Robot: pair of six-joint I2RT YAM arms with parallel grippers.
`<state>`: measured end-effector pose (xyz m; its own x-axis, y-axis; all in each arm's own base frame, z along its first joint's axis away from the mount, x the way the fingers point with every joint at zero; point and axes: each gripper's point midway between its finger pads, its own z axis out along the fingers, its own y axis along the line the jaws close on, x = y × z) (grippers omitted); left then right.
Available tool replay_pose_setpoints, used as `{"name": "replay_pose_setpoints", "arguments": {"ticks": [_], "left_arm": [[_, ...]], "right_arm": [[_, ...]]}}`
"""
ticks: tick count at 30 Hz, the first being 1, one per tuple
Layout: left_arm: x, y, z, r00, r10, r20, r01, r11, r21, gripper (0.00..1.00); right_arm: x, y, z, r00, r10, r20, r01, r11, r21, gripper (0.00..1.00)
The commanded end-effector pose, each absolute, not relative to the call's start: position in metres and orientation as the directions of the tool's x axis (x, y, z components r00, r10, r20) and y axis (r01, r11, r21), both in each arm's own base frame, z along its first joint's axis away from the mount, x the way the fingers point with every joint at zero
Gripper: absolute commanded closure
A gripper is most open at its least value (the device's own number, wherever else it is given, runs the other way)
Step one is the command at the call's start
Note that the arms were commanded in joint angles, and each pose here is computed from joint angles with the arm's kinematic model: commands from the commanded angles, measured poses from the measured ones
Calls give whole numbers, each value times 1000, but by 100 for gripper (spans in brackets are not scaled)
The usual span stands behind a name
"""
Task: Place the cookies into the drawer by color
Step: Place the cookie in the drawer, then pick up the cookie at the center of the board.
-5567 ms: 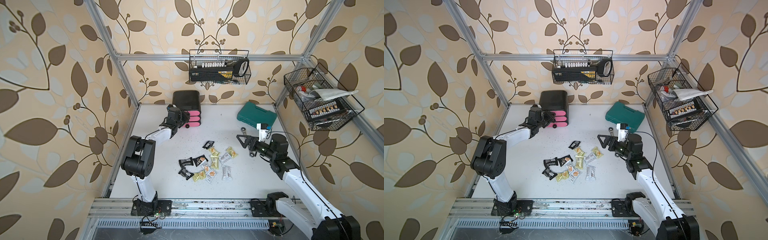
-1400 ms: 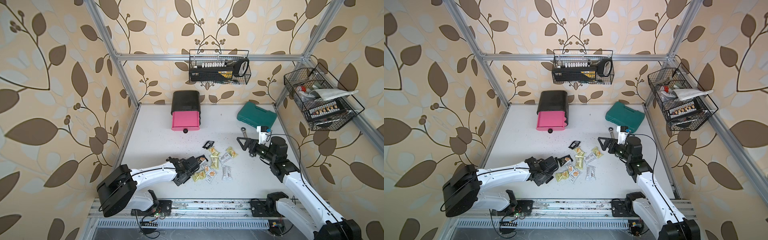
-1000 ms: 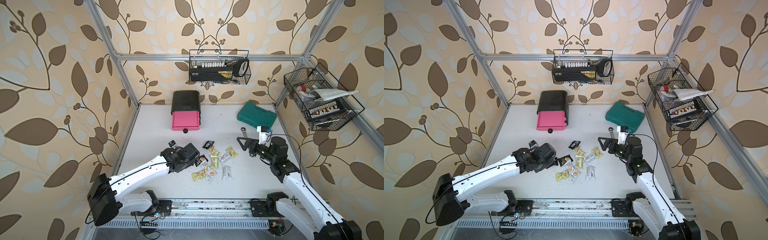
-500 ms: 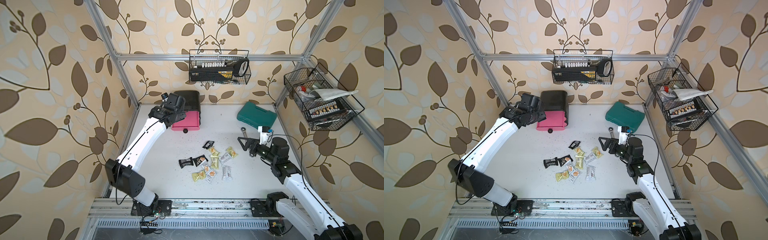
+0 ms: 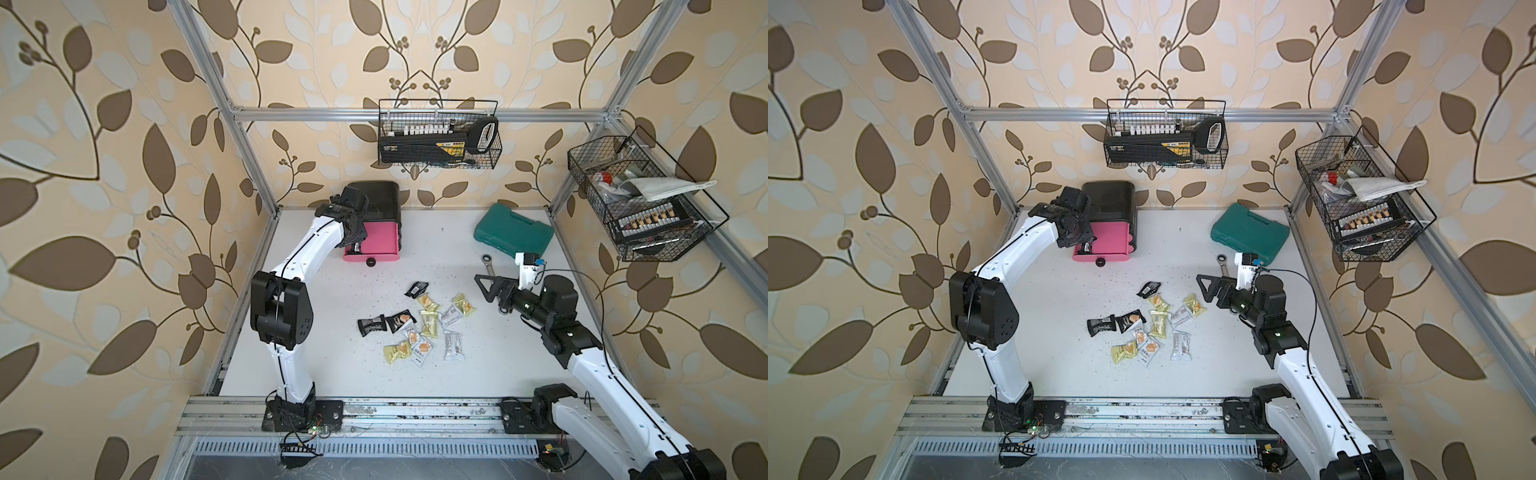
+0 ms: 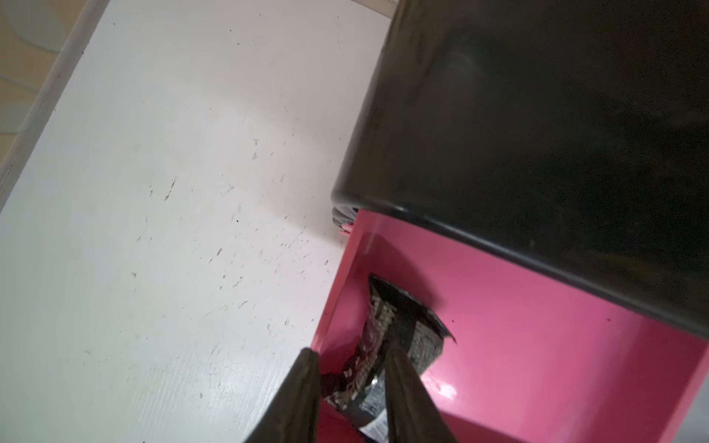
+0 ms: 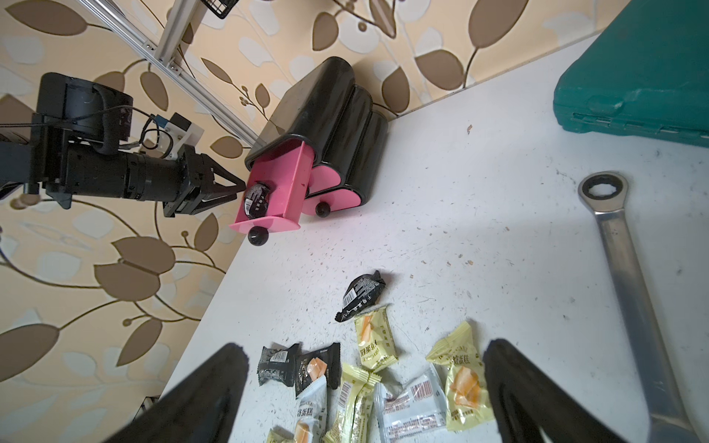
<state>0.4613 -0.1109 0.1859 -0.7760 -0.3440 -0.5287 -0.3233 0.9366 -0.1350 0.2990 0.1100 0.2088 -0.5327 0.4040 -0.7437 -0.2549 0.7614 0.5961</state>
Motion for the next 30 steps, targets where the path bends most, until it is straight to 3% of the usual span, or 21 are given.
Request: {"name": "replay_pose_setpoints", "arguments": {"ticks": [1,9,15,20,23,26,28,30], "left_arm": [[470,-118,189,-772,-337,-539,-291,941,-171,66],[462,-127,209,-777,-347,-525,-261,937,-232,62],[413,-165,245,-788,-268,-554,-134,954,-270,64],[350,-195,231,-820,-21,-572,40,995,-94,62],[313,-218,208,-827,218,-518,284,957,-52,63],[290,-220,181,-831,351,-431,397,918,-19,65],[281,-220,162,-827,421,-374,450,893,9,62],[273,-223,140,-798,515,-314,525,849,58,52]], "right_arm": [[298,109,203,-530,394,-751,-249,774,582,1],[297,108,203,-528,395,-752,-247,776,581,1],[297,108,203,-529,395,-751,-247,775,581,1],[297,108,202,-529,394,-751,-248,775,581,1],[298,109,202,-532,394,-749,-248,773,583,1],[298,110,202,-535,395,-747,-250,770,587,1],[298,109,202,-533,396,-748,-250,771,586,1],[298,109,202,-533,394,-749,-249,773,584,1]]}}
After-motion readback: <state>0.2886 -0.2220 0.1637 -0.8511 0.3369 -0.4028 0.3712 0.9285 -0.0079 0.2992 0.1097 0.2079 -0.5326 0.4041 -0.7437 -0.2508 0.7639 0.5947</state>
